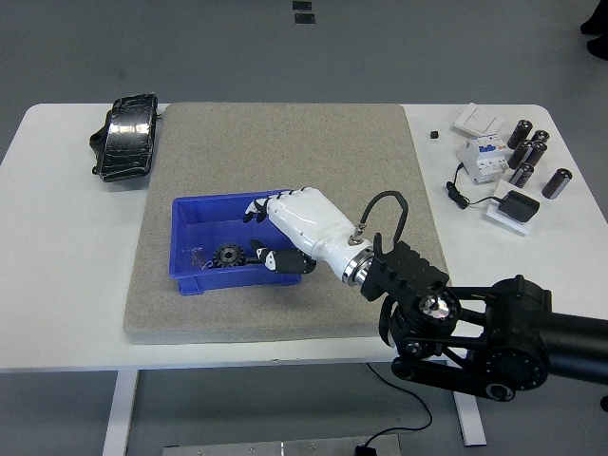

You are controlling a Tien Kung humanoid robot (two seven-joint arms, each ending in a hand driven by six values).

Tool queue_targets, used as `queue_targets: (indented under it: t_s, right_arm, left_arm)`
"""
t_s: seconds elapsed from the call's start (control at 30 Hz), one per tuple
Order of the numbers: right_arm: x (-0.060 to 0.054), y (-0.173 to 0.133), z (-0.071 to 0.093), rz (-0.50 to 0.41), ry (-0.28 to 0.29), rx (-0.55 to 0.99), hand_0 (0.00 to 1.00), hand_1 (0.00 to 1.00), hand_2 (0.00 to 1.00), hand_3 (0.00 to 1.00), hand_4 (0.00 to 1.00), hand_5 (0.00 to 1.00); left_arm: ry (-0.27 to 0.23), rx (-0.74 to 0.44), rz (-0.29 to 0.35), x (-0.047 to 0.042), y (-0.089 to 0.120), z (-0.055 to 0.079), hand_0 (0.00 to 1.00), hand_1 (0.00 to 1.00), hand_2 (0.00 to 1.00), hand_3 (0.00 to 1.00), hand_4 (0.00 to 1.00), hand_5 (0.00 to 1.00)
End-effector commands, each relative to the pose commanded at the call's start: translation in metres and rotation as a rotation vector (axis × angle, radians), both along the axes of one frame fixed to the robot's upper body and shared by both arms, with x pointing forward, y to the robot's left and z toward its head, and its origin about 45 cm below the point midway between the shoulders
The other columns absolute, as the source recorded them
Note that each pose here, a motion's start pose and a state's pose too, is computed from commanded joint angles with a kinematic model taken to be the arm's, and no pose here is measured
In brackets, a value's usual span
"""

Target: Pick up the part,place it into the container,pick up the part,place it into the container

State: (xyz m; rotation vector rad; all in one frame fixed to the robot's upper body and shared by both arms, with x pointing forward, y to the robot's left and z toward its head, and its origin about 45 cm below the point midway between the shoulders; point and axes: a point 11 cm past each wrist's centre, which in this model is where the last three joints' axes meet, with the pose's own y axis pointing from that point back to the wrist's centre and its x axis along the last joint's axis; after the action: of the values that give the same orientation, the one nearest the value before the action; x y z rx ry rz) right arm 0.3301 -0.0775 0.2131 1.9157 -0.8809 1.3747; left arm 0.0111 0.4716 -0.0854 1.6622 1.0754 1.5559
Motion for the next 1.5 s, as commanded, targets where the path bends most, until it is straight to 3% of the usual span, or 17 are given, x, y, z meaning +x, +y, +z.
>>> queue_targets:
  t_s: [0.2, 0.4, 0.53, 0.57, 0.7, 0.87, 1.2, 1.5]
  right_arm:
    - [0.004, -0.003, 0.001, -0.023, -0.006, 0.023, 0.589, 0.689, 0.696, 0.692, 0.577, 0.324]
    - [0.017, -0.018, 0.025, -0.091, -0.029, 0.123, 0.569, 0.676, 0.683, 0.69, 0.583, 0.328]
    - [0.031, -0.043, 0.036, -0.179, -0.025, 0.21, 0.569, 0.676, 0.683, 0.69, 0.583, 0.328]
    - [0.034, -0.051, 0.036, -0.204, -0.021, 0.229, 0.514, 0.654, 0.665, 0.681, 0.585, 0.334]
    - [0.046, -0.086, 0.034, -0.316, 0.002, 0.317, 0.514, 0.654, 0.665, 0.681, 0.585, 0.334]
    - [0.053, -0.125, 0.029, -0.41, -0.061, 0.309, 0.502, 0.637, 0.654, 0.682, 0.582, 0.326]
    - [0.04, -0.169, 0.003, -0.524, 0.031, 0.482, 0.494, 0.634, 0.663, 0.689, 0.586, 0.321]
    - [0.013, -0.184, 0.003, -0.557, 0.125, 0.799, 0.517, 0.64, 0.673, 0.689, 0.601, 0.312]
  left_arm:
    - [0.003, -0.001, 0.0, -0.0009, -0.001, 0.0, 0.675, 0.662, 0.588, 0.565, 0.509, 0.428]
    - [0.002, -0.001, 0.001, -0.001, -0.001, -0.001, 0.676, 0.661, 0.589, 0.565, 0.509, 0.429]
    - [0.003, -0.001, 0.003, -0.0018, -0.001, -0.001, 0.676, 0.661, 0.589, 0.565, 0.509, 0.429]
    - [0.003, -0.002, 0.003, -0.0021, -0.002, -0.001, 0.676, 0.661, 0.59, 0.565, 0.506, 0.435]
    - [0.005, -0.004, 0.006, -0.0041, -0.003, -0.002, 0.676, 0.661, 0.59, 0.565, 0.506, 0.435]
    - [0.01, -0.008, 0.009, -0.0077, -0.005, -0.003, 0.676, 0.661, 0.589, 0.564, 0.505, 0.434]
    - [0.006, -0.013, 0.013, -0.0094, -0.008, -0.004, 0.675, 0.661, 0.589, 0.565, 0.503, 0.432]
    - [0.008, -0.016, 0.015, -0.0117, -0.01, -0.005, 0.675, 0.661, 0.589, 0.565, 0.505, 0.433]
